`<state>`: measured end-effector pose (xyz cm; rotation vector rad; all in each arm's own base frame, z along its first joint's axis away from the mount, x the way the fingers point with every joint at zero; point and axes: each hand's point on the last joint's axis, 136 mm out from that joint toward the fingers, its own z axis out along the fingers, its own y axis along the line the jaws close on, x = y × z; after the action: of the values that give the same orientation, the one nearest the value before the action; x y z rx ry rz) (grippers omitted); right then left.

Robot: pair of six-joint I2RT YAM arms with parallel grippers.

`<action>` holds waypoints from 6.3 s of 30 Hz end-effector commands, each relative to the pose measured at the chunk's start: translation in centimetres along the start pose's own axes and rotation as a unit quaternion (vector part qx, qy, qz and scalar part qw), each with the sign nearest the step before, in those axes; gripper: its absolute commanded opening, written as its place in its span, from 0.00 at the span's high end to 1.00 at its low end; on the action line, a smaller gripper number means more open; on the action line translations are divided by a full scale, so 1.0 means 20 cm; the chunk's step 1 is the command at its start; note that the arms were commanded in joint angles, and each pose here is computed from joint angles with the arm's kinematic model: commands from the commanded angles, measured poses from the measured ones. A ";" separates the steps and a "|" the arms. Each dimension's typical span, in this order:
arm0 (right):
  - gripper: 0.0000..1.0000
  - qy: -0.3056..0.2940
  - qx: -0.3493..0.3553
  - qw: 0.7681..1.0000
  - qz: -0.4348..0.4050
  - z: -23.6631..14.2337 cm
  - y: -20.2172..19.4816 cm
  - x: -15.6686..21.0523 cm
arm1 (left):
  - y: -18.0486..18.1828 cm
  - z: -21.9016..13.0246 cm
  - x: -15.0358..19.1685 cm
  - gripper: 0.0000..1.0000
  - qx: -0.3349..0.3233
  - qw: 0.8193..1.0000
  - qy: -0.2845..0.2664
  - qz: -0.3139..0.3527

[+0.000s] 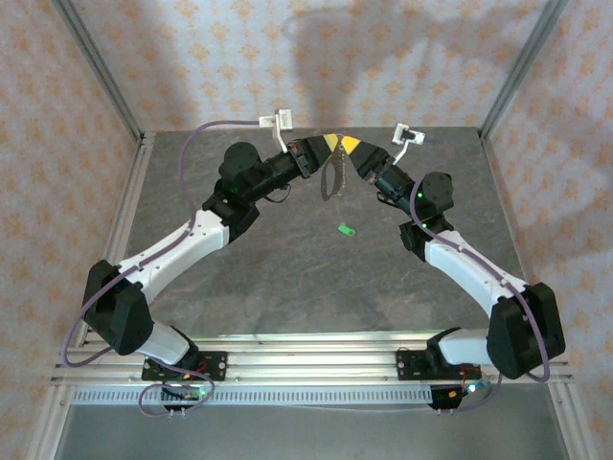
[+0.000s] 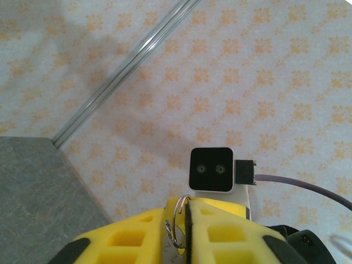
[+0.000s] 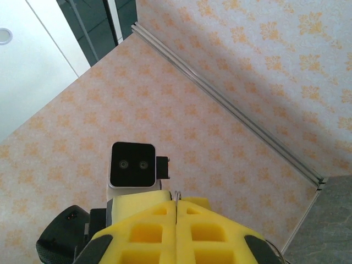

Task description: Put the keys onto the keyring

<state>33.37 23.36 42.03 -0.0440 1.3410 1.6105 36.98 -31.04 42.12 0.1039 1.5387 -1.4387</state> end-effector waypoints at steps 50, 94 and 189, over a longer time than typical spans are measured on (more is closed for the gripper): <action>0.63 0.093 -0.029 0.995 -0.034 -0.10 0.15 0.04 | -0.25 -0.06 0.08 1.00 0.121 0.970 0.156 0.142; 0.75 0.095 -0.043 0.994 -0.044 -0.08 0.20 0.05 | -0.18 -0.03 0.13 1.00 0.094 0.971 0.169 0.137; 0.59 0.038 -0.005 0.999 -0.037 -0.17 0.12 -0.09 | -0.22 0.00 0.02 1.00 0.103 0.986 0.082 0.098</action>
<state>32.54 19.30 40.20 -0.0294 1.4693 1.5383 35.34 -32.52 41.57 0.3989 1.5775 -1.4255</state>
